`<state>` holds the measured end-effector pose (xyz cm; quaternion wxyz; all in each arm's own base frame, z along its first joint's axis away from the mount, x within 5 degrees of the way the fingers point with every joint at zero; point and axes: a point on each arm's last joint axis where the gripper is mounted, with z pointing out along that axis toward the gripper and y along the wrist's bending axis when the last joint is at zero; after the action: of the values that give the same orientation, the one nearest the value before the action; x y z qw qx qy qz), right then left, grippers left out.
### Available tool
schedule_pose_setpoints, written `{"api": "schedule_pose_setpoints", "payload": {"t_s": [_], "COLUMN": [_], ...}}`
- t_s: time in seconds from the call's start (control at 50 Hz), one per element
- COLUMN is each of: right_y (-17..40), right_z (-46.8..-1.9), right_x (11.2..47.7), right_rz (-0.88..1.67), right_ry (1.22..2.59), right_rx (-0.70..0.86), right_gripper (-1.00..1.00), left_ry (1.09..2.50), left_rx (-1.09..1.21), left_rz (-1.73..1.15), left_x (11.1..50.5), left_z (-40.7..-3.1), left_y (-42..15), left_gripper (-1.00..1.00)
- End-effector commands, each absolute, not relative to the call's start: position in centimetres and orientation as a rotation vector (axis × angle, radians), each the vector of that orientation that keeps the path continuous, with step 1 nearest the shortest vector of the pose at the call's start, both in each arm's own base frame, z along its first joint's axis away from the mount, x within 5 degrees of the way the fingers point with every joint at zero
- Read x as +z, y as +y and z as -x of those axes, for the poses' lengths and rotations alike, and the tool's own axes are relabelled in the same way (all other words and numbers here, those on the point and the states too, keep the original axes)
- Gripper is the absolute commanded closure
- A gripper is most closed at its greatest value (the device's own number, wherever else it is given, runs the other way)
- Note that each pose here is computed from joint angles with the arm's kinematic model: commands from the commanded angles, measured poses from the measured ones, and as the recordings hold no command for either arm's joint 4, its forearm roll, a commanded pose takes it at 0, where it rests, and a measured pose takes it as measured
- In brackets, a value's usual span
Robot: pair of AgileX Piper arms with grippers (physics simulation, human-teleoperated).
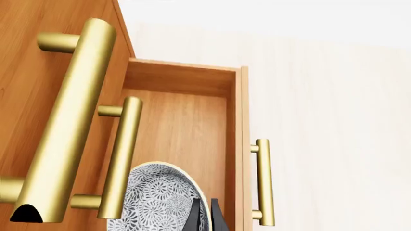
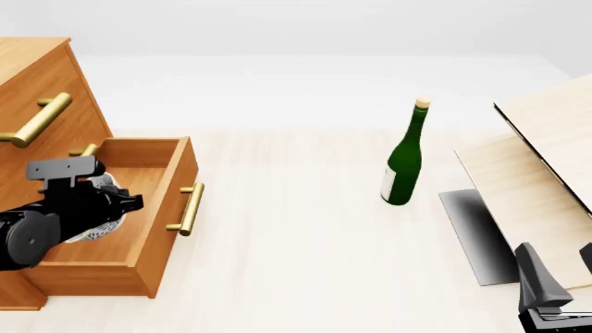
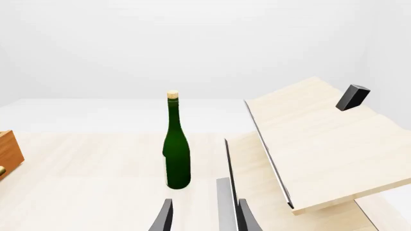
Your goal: Put the bowl in the bottom drawer of the cabinet.
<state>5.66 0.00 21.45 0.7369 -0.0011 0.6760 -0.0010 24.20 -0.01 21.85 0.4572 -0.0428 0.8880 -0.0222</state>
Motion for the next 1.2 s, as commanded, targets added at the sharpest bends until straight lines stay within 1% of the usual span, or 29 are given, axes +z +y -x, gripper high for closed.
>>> {"api": "schedule_pose_setpoints", "payload": {"t_s": [0.02, 0.36, 1.2], "right_y": [0.0, 0.0, 0.0], "right_z": [-5.7, -5.7, -5.7], "right_x": [21.4, 21.4, 21.4], "right_rz": [0.003, 0.002, 0.002], "right_ry": [1.485, 1.484, 1.485], "right_rx": [-0.002, -0.002, -0.002], "right_gripper": [-1.00, -1.00, -1.00], "left_ry": [2.179, 2.193, 2.206], "left_rx": [-0.033, -0.033, -0.014], "left_rz": [0.077, 0.078, 0.111], "left_x": [22.0, 21.0, 19.2], "left_z": [-25.1, -26.5, -26.6], "left_y": [0.2, 0.2, 1.0], "left_gripper": [1.00, 1.00, 1.00]}}
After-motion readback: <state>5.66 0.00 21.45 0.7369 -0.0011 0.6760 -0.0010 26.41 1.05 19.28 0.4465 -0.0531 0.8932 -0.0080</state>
